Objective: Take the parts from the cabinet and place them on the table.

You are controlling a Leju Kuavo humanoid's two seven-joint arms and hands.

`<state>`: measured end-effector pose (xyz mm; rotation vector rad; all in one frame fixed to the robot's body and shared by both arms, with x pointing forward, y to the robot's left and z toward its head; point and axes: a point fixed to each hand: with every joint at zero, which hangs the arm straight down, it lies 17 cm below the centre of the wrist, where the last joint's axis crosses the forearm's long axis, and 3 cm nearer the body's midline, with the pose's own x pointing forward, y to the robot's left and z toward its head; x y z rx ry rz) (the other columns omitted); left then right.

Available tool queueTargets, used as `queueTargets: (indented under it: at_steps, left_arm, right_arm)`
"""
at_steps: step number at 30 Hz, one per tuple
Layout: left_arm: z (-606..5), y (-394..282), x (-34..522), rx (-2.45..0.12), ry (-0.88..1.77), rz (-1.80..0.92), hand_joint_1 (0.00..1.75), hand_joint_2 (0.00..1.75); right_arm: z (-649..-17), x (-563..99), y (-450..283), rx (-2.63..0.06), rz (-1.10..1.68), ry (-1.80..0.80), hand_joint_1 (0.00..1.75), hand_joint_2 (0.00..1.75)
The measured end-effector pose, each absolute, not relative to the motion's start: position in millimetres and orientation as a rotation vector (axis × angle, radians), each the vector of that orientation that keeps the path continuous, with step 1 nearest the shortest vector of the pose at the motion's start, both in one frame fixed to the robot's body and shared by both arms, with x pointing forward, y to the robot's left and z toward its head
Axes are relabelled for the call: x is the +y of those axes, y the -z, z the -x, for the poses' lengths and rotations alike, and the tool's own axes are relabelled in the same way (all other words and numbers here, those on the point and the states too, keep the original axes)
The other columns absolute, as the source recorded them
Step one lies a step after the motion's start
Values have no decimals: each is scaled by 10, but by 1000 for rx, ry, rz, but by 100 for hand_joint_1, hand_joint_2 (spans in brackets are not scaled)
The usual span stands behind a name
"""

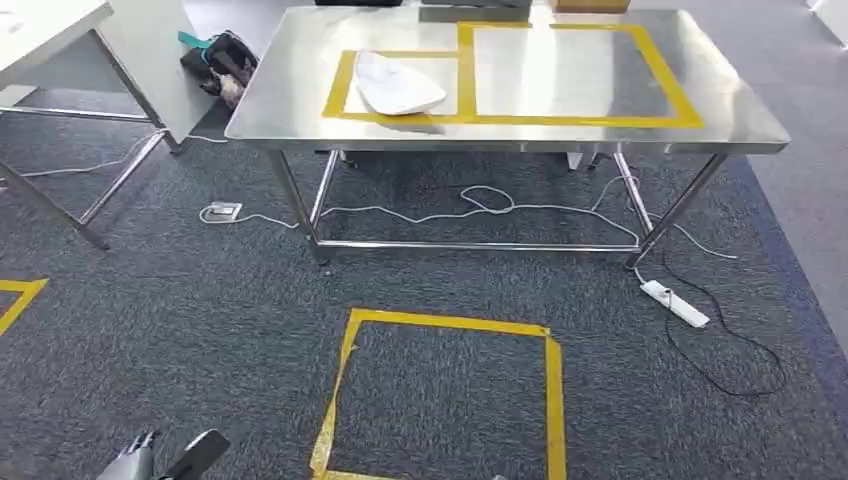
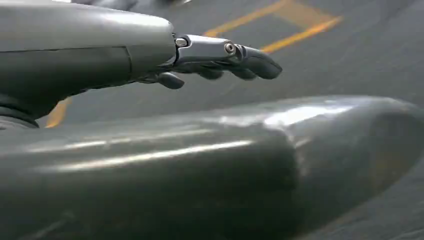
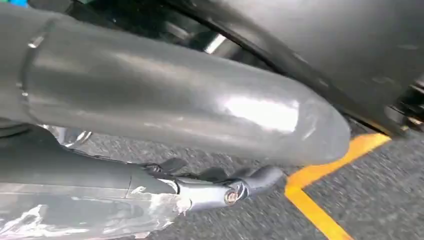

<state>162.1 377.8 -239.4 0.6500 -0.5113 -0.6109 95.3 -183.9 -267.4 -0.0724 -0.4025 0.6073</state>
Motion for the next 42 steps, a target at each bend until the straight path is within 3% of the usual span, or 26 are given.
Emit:
queueTargets:
  at_steps: [6, 42]
  left_arm:
    - [-918, 2638, 3659, -276, 479, -566, 0, 0]
    - [-414, 2796, 2779, -110, 324, -347, 0, 0]
  right_arm:
    - [-993, -1980, 2675, -416, 150, -597, 0, 0]
    - [-946, -2089, 2693, -397, 195, -619, 0, 0]
